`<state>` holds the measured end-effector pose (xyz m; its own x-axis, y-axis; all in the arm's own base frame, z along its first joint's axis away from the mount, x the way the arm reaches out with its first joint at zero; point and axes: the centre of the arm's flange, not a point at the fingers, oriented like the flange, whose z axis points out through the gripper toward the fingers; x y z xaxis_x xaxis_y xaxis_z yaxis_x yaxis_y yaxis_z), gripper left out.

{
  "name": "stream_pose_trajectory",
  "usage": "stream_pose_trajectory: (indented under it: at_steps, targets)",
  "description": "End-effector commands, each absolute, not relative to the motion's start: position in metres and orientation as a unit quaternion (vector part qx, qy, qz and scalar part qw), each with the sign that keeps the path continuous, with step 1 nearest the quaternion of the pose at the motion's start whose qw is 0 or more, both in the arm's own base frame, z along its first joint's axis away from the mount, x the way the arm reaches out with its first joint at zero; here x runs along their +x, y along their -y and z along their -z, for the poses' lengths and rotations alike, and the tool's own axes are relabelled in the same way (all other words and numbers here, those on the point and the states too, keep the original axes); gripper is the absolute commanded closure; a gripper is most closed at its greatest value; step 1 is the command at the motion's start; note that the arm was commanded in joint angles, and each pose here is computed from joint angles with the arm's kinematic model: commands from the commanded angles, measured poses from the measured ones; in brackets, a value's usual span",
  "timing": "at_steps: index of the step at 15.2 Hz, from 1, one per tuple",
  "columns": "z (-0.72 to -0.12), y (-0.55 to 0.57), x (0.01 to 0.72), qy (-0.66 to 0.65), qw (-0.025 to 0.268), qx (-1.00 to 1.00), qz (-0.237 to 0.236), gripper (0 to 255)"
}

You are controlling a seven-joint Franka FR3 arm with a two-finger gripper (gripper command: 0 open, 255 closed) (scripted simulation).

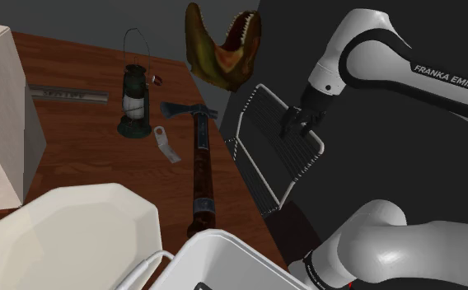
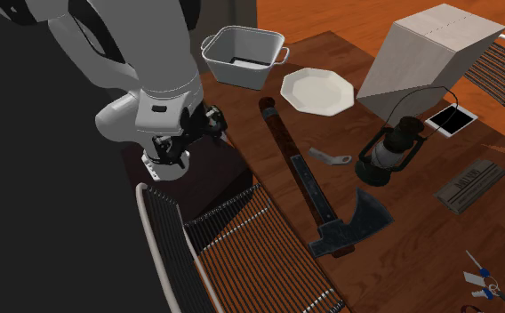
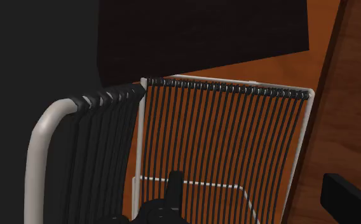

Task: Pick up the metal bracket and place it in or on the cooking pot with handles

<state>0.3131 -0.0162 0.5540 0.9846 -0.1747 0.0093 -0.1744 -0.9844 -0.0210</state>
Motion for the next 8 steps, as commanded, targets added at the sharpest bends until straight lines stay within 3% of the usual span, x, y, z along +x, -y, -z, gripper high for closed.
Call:
stream_pose_trajectory:
  at_steps: [1,8]
  targets:
    - [-0.554,0.016,0.313,-0.088,0.010,-0.996,0.006,0]
    - [-0.532,-0.052,0.373,-0.053,0.008,-0.999,0.004,0]
